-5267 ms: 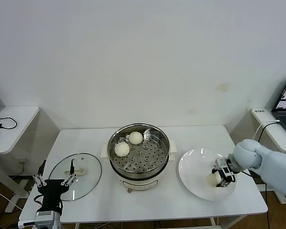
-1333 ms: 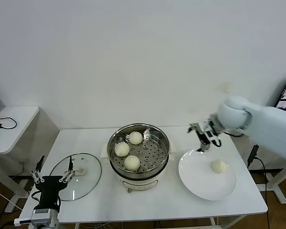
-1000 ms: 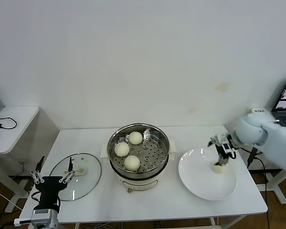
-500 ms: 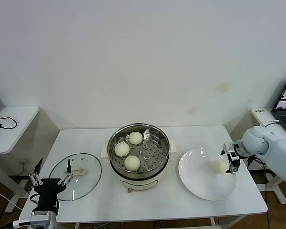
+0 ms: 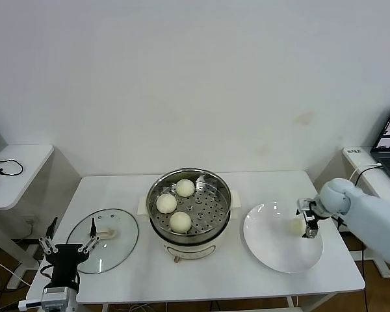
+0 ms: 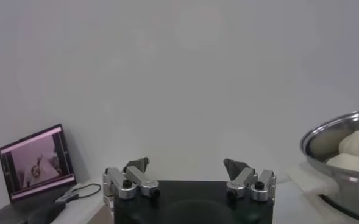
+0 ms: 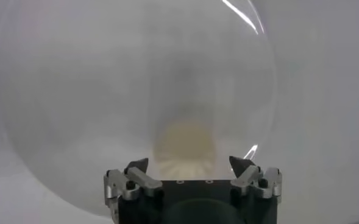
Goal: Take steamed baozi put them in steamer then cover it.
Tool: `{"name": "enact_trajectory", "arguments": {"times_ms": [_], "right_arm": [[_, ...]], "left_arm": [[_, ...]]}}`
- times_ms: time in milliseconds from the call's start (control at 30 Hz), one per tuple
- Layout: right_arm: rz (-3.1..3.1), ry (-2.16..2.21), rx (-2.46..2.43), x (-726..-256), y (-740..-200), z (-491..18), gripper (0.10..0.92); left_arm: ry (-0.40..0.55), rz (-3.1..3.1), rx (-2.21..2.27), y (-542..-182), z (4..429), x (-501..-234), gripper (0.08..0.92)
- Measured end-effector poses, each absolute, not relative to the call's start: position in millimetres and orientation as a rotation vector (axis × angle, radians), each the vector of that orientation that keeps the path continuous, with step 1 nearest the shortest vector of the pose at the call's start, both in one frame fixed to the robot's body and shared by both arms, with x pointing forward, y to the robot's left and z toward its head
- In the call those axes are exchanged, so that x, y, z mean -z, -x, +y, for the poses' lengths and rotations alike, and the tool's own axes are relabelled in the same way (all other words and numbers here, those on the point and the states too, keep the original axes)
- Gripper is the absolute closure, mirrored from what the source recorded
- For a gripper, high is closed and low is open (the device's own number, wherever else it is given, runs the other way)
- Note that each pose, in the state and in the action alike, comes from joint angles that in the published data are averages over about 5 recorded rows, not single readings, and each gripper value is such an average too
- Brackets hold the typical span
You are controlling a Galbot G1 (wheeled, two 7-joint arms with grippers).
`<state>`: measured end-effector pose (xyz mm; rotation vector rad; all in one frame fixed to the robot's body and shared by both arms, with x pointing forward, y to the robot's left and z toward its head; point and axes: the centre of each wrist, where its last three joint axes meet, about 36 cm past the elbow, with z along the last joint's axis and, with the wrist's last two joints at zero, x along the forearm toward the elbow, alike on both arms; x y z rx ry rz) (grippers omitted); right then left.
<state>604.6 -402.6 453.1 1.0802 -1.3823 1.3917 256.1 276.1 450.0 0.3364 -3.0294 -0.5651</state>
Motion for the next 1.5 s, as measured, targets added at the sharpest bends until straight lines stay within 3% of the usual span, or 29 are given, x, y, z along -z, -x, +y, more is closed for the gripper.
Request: {"name": "enact_trajectory", "arguments": {"times_ms": [433,733,1067,1500], "right_arm": [[-1.373,-1.079,-1.387,-451.2,-608.1,-402.4,0.393],[-1.383,-1.075,-1.383,-472.4,-609.8,-404.9,0.428],[-1.456,-1.086,-1.450,-548.1,-619.2,-381.6,0.422],[-1.605,-1.216,-1.536,-663.4,-623.3,-280.4,0.411]], "left_arm": [[-0.338,-3.027,0.563,-254.6,275.2,-449.9,0.177],[-0.335,-3.031,0.573,-254.1,275.8,-451.5,0.177],[-0.321,-3.041,0.547,-256.4,270.8,-451.3,0.177],[-0.308,-3.051,0.525,-257.3,265.4,-456.0,0.177]]}}
